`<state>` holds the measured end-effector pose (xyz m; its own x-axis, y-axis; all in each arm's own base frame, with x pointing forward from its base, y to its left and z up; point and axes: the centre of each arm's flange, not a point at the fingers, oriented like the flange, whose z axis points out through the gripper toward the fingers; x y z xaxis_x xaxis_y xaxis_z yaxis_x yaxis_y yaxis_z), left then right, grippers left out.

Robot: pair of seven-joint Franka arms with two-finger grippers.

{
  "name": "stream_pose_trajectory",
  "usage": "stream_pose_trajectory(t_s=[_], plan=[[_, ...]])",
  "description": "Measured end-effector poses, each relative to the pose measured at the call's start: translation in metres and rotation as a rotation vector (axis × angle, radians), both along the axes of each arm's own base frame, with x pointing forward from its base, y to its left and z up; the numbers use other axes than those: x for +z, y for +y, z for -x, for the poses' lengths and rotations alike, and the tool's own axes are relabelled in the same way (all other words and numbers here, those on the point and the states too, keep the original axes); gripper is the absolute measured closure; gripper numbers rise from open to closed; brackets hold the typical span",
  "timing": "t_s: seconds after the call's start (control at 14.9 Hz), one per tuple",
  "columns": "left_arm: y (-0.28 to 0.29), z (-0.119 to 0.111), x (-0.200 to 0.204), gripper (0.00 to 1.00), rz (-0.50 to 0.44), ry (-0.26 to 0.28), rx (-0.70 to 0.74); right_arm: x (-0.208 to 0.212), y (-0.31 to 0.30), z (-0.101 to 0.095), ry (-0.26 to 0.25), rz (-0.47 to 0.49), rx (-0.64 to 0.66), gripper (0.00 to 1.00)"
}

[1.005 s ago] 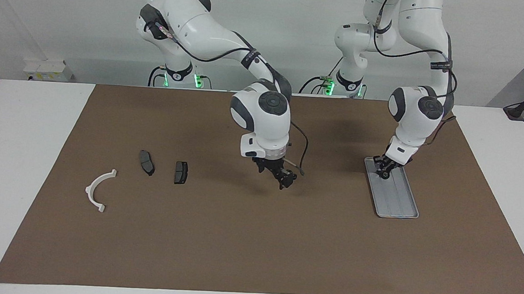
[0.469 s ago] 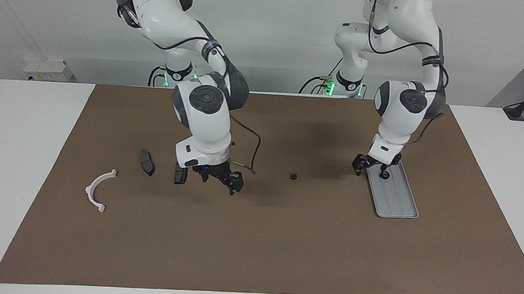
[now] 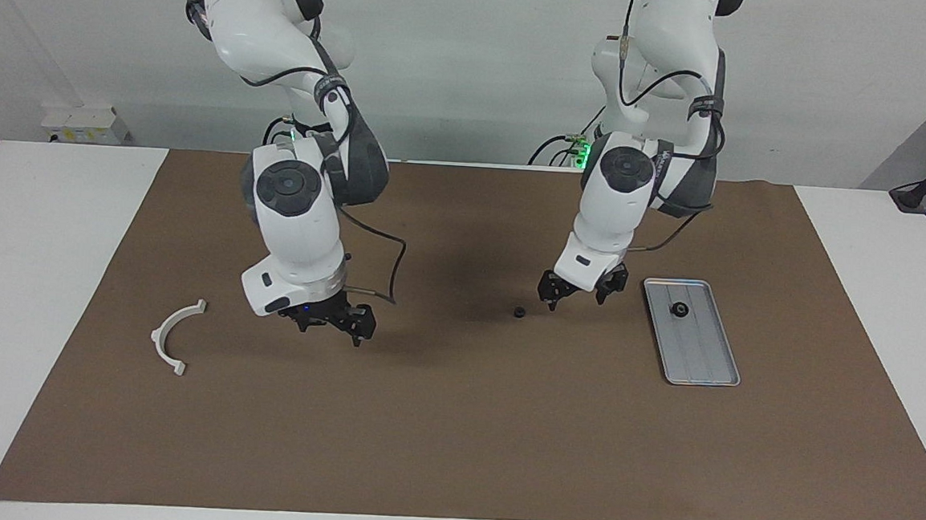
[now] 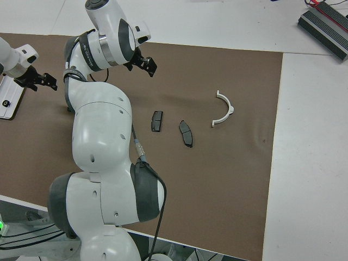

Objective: Pick bearing gear from pile to tray

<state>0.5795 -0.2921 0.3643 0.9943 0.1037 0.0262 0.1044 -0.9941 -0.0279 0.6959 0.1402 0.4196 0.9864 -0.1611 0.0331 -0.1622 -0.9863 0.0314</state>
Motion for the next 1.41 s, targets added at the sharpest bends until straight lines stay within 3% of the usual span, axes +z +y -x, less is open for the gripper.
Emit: stream_pose_trajectory(t_s=[0.2, 0.47, 0.67, 0.87, 1.07, 1.41], plan=[[-0.016, -0.003, -0.026, 0.0, 0.003, -0.004, 0.014, 0.0, -0.049, -0.008, 0.01, 0.006, 0.101, 0.0], [-0.04, 0.008, -0.03, 0.0, 0.011, -0.013, 0.037, 0.013, -0.103, -0.01, 0.003, 0.034, 0.229, 0.0], [-0.051, 0.018, -0.037, 0.0, 0.012, -0.014, 0.039, 0.028, -0.117, -0.007, -0.001, 0.086, 0.285, 0.0], [-0.046, 0.027, -0.061, 0.0, 0.018, -0.02, 0.039, 0.047, -0.118, 0.003, -0.01, 0.069, 0.298, 0.0], [-0.041, 0.033, -0.074, 0.0, 0.011, -0.009, 0.041, 0.089, -0.128, 0.031, -0.019, 0.067, 0.283, 0.0], [-0.045, 0.038, -0.073, 0.0, 0.012, -0.008, 0.047, 0.187, -0.127, 0.114, 0.021, 0.051, 0.258, 0.0]])
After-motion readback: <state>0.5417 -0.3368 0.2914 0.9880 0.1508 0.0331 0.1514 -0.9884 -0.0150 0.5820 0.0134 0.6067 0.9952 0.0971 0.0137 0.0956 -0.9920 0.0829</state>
